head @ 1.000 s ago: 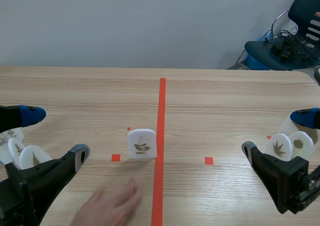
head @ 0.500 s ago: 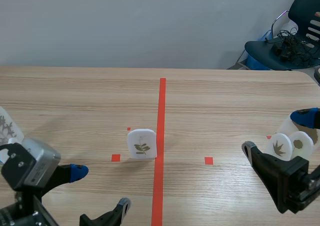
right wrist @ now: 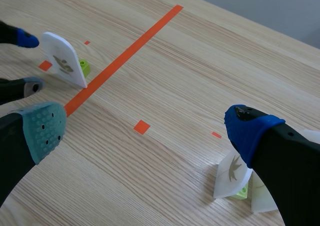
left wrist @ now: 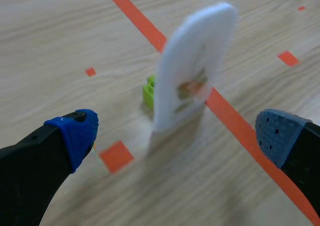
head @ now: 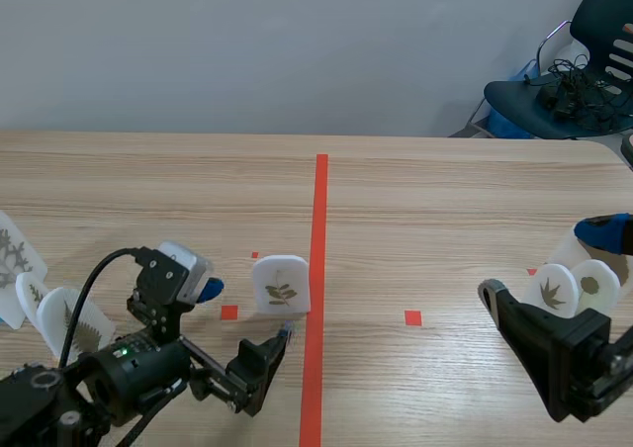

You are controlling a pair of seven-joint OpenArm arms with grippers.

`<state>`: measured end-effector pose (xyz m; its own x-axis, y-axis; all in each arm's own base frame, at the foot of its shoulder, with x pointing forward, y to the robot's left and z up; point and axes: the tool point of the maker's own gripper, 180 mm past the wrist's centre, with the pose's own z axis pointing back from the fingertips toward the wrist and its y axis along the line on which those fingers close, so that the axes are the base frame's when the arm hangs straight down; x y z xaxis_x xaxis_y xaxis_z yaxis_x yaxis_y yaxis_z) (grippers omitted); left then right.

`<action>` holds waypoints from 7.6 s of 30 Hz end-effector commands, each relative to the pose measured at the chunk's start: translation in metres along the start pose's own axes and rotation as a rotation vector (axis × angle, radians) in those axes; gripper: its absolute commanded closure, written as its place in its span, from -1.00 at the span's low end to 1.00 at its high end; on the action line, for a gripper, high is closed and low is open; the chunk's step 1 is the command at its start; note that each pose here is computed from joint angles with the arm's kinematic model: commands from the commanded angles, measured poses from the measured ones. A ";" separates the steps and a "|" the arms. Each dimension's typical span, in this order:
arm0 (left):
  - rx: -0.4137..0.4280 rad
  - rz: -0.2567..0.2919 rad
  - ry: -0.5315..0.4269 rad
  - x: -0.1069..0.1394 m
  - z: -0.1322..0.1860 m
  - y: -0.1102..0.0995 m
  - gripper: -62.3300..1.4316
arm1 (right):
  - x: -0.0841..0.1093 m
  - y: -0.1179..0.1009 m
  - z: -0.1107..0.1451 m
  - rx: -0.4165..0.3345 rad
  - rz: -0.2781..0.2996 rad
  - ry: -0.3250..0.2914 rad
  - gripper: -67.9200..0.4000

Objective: Do the leaf sorting experiment

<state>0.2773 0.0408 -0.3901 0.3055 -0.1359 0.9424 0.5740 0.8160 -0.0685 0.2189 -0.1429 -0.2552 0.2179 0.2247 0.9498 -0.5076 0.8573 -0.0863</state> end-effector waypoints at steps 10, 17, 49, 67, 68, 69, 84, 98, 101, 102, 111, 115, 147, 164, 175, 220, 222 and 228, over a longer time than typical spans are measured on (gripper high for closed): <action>-0.030 -0.045 -0.030 0.015 -0.016 -0.001 -1.00 | 0.012 -0.003 -0.002 -0.001 0.016 -0.037 -1.00; -0.077 -0.028 -0.091 0.027 -0.022 -0.020 -0.19 | 0.012 -0.003 -0.002 -0.002 0.016 -0.037 -1.00; 0.208 0.211 -0.119 0.022 0.080 0.011 0.83 | 0.011 -0.003 -0.002 -0.002 0.016 -0.034 -1.00; 0.579 0.115 -0.068 -0.008 0.139 0.119 0.81 | 0.011 -0.003 -0.002 -0.001 0.015 -0.034 -1.00; 0.581 0.108 -0.074 -0.006 0.140 0.122 0.77 | 0.011 -0.003 -0.002 -0.001 0.015 -0.034 -1.00; 0.580 0.101 -0.077 -0.005 0.141 0.123 0.69 | 0.011 -0.003 -0.002 -0.001 0.015 -0.035 -1.00; 0.385 0.095 -0.216 0.051 0.134 0.097 -0.61 | 0.011 -0.003 -0.002 -0.002 0.015 -0.035 -1.00; -0.039 -0.025 -0.269 0.155 0.149 0.003 -1.00 | 0.015 -0.008 -0.001 -0.014 0.002 -0.049 -1.00; -0.066 -0.025 -0.285 0.160 0.147 -0.007 -1.00 | 0.019 -0.014 0.001 -0.031 -0.011 -0.061 -1.00; -0.073 -0.020 -0.286 0.160 0.146 -0.009 -1.00 | 0.019 -0.016 0.002 -0.036 -0.015 -0.064 -1.00; -0.142 0.023 -0.279 0.156 0.137 -0.031 -1.00 | 0.022 -0.026 0.005 -0.065 0.004 -0.062 -1.00; -0.148 0.024 -0.277 0.155 0.137 -0.033 -1.00 | 0.021 -0.024 0.005 -0.053 0.004 -0.056 -1.00; -0.176 -0.022 -0.172 0.132 0.137 -0.026 -1.00 | -0.066 0.117 -0.109 0.380 0.017 0.000 -1.00; -0.175 -0.023 -0.177 0.133 0.137 -0.025 -1.00 | -0.054 0.132 -0.110 0.423 0.010 -0.066 0.86; -0.175 -0.026 -0.185 0.135 0.136 -0.025 -1.00 | -0.022 0.061 -0.064 0.190 -0.025 -0.110 0.86; -0.174 -0.022 -0.187 0.135 0.136 -0.024 -1.00 | 0.010 -0.059 -0.032 -0.170 -0.094 -0.207 -0.58; -0.172 -0.022 -0.187 0.135 0.136 -0.024 -1.00 | 0.034 -0.057 -0.024 -0.155 -0.073 -0.242 -0.64; -0.172 -0.023 -0.185 0.135 0.136 -0.024 -1.00 | 0.082 -0.037 -0.008 -0.070 -0.012 -0.262 -1.00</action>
<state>0.1982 0.0788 -0.2247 0.1790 -0.0603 0.9820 0.7082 0.7007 -0.0861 0.2618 -0.1496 -0.1766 -0.0032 0.0989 0.9951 -0.4460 0.8905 -0.0900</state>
